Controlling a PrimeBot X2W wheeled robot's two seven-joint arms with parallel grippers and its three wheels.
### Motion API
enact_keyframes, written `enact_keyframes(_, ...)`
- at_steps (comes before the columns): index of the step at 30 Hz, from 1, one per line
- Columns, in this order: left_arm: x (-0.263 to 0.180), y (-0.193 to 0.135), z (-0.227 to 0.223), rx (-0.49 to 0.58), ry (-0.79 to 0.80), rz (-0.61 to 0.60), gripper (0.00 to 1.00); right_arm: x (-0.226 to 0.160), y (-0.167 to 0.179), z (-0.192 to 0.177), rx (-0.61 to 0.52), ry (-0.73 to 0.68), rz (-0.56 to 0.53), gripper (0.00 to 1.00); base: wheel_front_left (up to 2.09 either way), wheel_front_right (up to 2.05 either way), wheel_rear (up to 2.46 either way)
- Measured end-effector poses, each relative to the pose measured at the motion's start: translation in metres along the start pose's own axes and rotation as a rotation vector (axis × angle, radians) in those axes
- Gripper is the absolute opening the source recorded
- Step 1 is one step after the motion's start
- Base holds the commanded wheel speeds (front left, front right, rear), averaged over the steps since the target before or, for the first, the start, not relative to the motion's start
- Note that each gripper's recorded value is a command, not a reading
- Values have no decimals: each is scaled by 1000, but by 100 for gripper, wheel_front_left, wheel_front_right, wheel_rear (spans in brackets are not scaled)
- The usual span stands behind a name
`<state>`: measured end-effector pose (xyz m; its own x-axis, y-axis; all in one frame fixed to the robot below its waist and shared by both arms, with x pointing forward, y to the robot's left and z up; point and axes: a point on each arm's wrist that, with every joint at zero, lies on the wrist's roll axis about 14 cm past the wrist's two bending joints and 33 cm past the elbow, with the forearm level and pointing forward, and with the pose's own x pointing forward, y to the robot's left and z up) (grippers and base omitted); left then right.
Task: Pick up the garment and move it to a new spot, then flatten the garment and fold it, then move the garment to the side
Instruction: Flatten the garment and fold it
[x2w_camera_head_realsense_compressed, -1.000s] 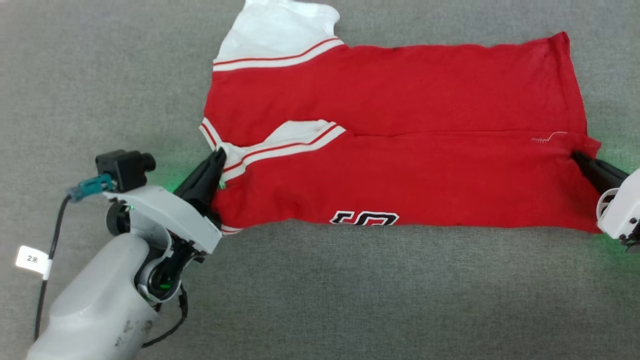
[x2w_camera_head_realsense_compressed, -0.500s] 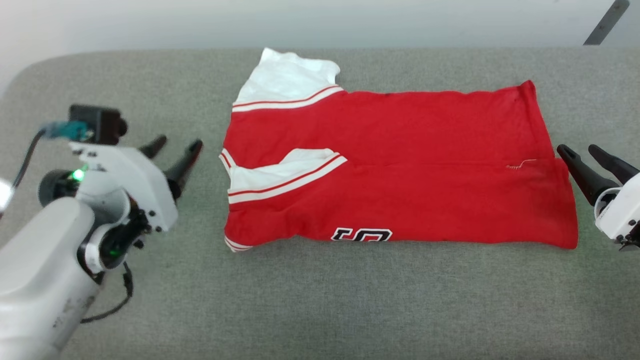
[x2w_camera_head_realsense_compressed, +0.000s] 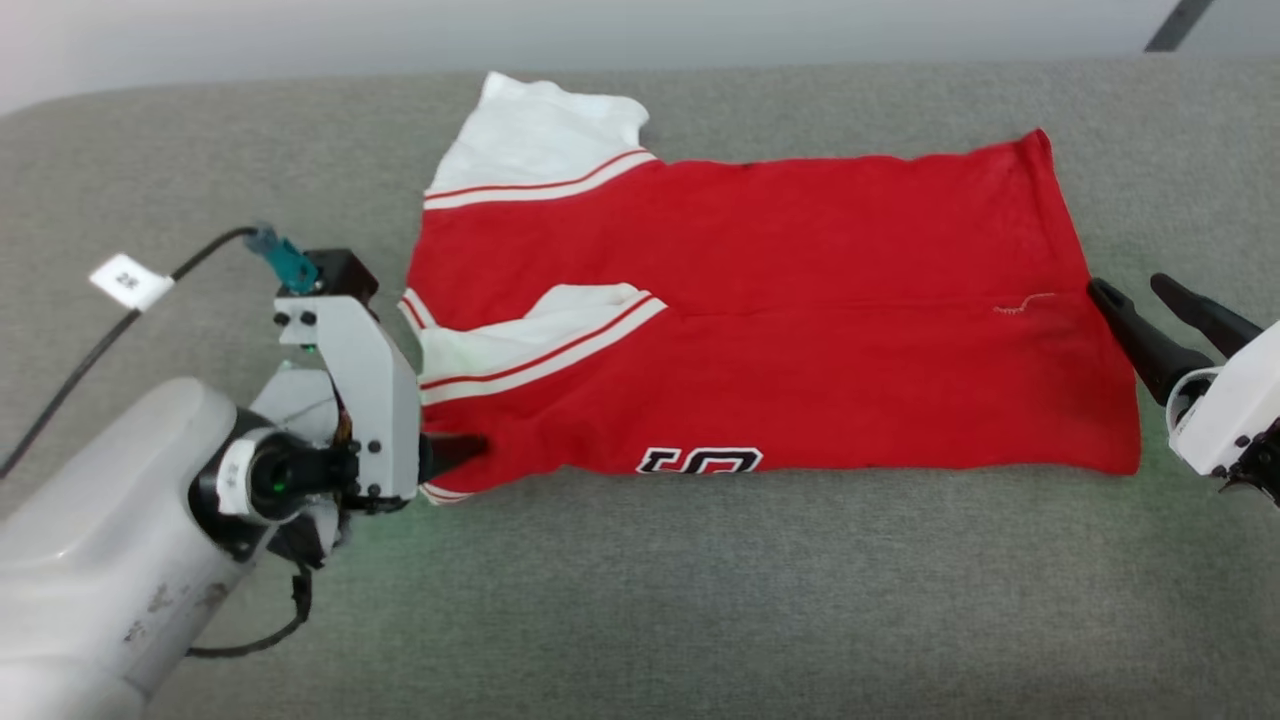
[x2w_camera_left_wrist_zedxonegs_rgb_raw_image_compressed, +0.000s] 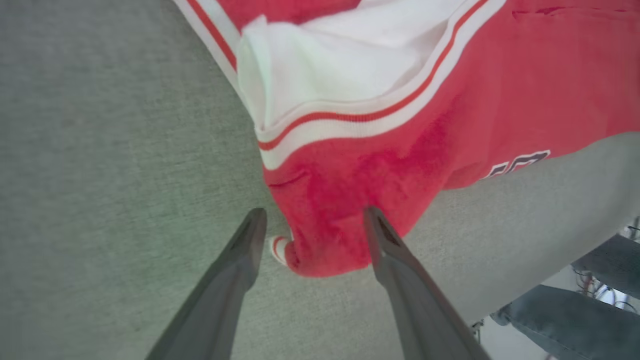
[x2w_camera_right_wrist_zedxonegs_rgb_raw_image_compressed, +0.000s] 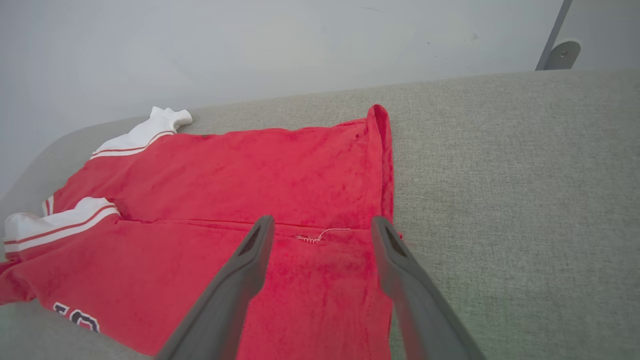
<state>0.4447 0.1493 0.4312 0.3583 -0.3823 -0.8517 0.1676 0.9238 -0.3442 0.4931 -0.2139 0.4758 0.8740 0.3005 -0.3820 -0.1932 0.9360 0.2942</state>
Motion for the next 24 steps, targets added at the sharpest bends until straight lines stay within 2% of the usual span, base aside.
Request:
enact_keyframes(5, 23, 7, -14, -54, 86, -26, 100, -1, -8, 0, 0, 0, -15, 100, 0, 0, 0)
enact_keyframes(9, 37, 7, -19, -51, 121, -43, 100, -2, -15, -4, -2, 10, -31, 100, 0, 0, 0)
enact_keyframes(10, 40, 6, -20, -42, 126, -53, 90, -2, -16, -6, -5, 18, -32, 100, 0, 0, 0)
enact_keyframes(12, 44, 7, -19, -45, 123, -65, 8, -3, -16, -9, -18, 39, -29, 100, 0, 0, 0)
enact_keyframes(13, 46, 7, -20, -46, 125, -68, 0, -4, -16, -10, -28, 54, -26, 100, 0, 0, 0)
enact_keyframes(15, 47, 6, -18, -41, 116, -79, 0, -5, -13, -17, -56, 110, -15, 100, 0, 0, 0)
enact_keyframes(21, 49, 3, -17, -26, 94, -99, 0, -20, -15, -51, -177, 411, 3, 100, 0, 0, 0)
enact_keyframes(24, 49, 3, -15, -12, 86, -102, 0, -22, -26, -49, -268, 499, -33, 100, 0, 0, 0)
